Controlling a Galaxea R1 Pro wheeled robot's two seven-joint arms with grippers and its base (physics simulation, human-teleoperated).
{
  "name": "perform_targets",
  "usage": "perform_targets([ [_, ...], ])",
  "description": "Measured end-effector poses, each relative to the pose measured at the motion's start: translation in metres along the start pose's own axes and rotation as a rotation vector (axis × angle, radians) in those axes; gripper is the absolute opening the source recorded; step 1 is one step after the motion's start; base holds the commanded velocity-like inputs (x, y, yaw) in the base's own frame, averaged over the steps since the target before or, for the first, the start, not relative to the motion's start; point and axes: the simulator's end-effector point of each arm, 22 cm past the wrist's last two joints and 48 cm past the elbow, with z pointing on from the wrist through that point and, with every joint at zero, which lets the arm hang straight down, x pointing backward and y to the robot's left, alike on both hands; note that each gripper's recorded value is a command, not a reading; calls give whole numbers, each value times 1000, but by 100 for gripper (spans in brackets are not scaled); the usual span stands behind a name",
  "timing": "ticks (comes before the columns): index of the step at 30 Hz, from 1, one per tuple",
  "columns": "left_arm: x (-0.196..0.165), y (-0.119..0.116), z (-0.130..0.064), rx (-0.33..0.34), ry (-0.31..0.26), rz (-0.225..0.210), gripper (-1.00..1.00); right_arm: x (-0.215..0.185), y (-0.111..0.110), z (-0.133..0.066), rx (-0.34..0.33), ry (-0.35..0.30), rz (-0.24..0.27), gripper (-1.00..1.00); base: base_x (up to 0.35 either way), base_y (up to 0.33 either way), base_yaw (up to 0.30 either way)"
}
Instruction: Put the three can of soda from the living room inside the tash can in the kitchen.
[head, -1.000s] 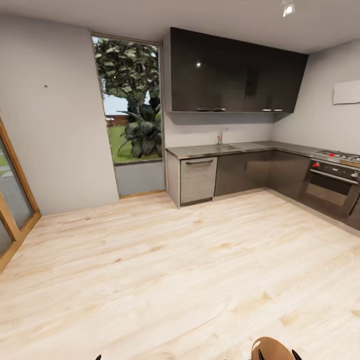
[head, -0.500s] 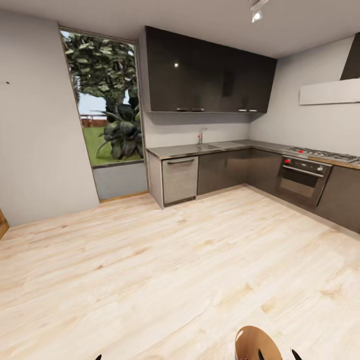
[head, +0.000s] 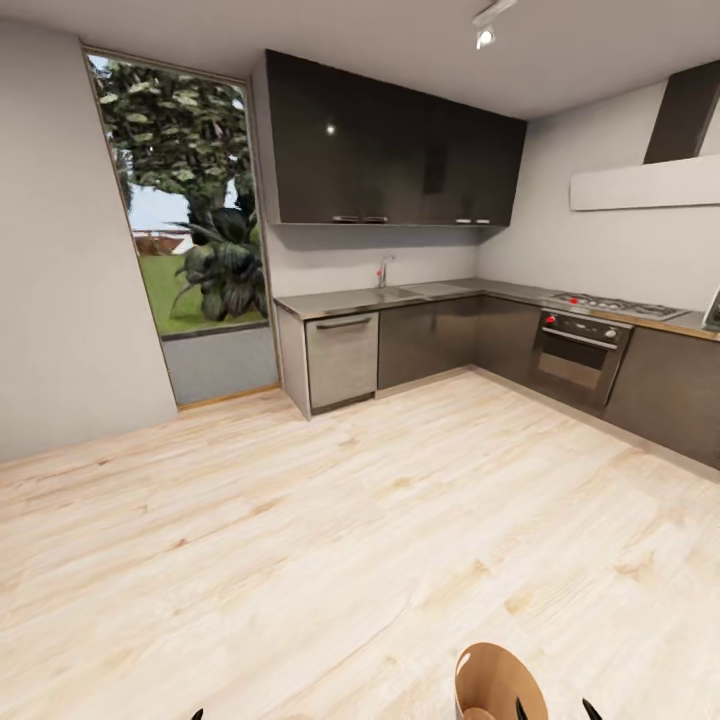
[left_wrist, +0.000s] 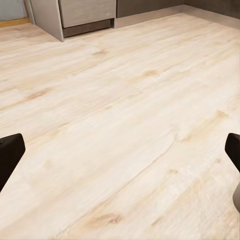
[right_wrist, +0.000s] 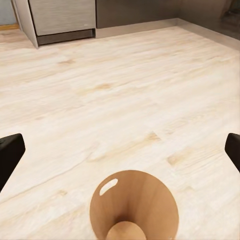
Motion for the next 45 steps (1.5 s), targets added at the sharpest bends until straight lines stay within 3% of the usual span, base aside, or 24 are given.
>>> perform_targets([
  [24, 8, 0, -1, 0, 23, -5, 100, 9, 0, -1, 2, 25, 0, 100, 0, 0, -6],
  [45, 7, -1, -1, 1, 19, -5, 100, 7, -2, -1, 5, 20, 0, 100, 0, 0, -228],
])
